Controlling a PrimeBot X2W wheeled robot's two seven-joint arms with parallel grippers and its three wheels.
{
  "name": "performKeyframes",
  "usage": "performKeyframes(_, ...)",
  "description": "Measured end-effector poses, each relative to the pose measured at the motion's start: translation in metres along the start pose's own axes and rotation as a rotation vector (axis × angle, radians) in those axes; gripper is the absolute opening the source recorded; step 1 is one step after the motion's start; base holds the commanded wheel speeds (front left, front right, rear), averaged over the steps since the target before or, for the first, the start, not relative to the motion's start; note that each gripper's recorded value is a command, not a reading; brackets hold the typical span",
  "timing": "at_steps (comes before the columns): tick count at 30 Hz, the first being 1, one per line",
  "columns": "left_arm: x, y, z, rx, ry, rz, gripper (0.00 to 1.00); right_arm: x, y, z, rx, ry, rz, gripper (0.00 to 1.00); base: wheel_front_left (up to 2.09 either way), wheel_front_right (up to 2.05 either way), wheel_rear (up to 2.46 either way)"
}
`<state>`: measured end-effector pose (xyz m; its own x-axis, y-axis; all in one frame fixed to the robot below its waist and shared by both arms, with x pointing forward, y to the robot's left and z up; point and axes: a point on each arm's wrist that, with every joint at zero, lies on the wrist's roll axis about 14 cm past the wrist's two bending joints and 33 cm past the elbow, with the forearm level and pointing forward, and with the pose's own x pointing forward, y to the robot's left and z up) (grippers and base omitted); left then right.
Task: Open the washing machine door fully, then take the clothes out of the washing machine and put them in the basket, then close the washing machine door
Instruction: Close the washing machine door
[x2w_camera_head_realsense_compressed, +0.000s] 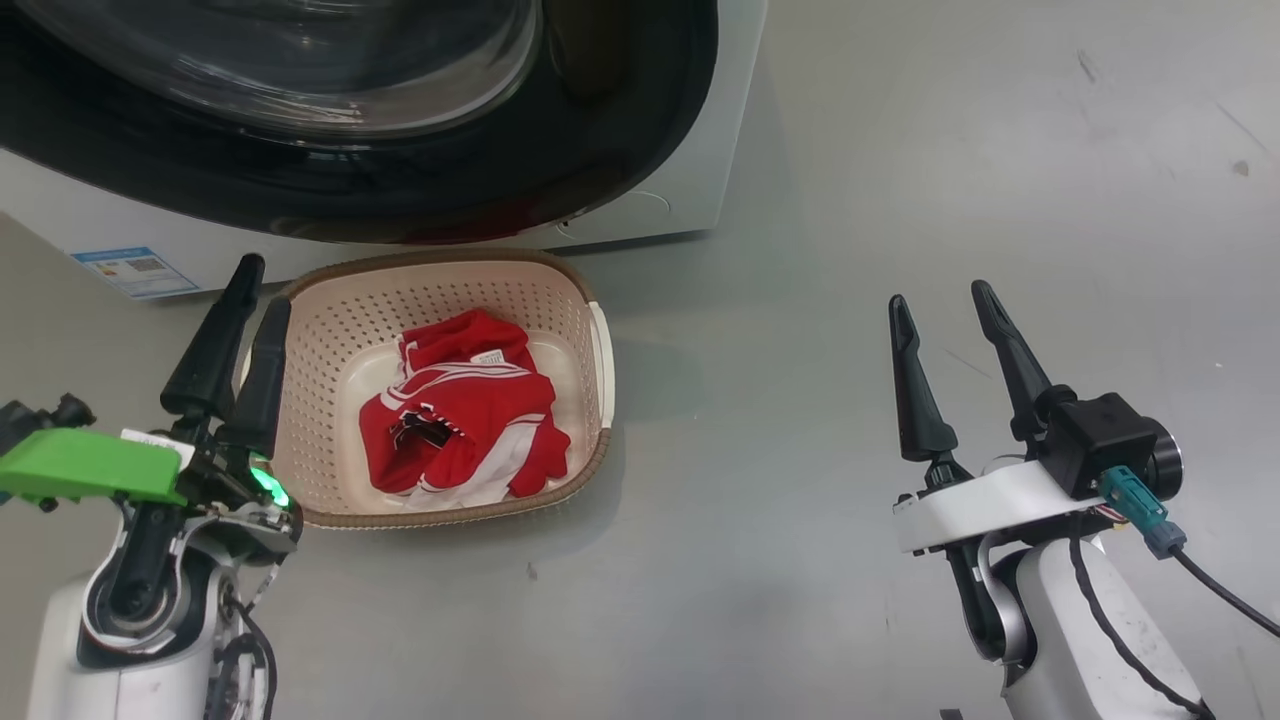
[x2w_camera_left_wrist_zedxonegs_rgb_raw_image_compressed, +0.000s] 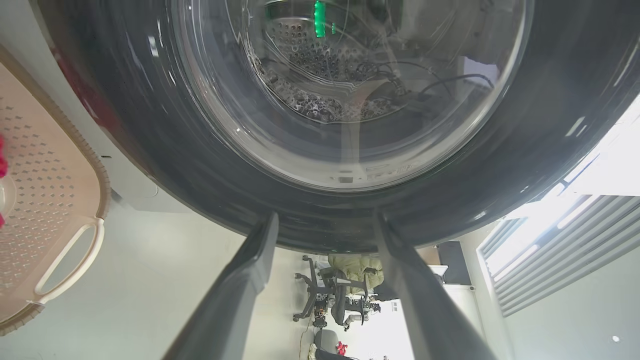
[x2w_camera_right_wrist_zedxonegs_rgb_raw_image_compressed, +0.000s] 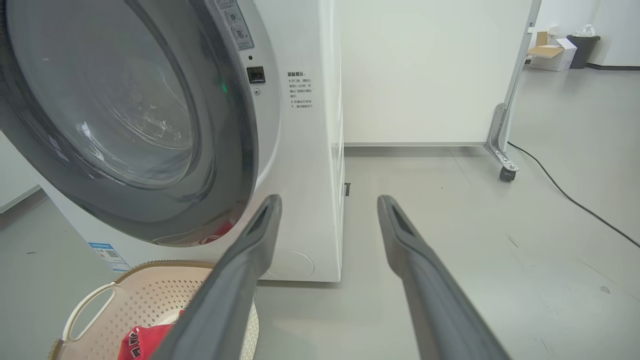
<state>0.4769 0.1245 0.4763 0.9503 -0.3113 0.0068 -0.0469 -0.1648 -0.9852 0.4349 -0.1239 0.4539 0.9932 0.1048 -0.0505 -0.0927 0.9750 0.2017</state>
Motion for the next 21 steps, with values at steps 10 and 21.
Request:
performKeyframes(10,-0.026,-0.037,0.01,0.129,-0.098,-0.068,1.0,-0.01,0.005,0.0,-0.006,0.007,0.012,1.0,0.0,0.0,0.0)
performKeyframes(21,-0.056,-0.078,0.016,0.559,-0.197,-0.1,1.0,-0.018,0.025,0.01,-0.011,-0.016,0.07,1.0,0.0,0.0,0.0)
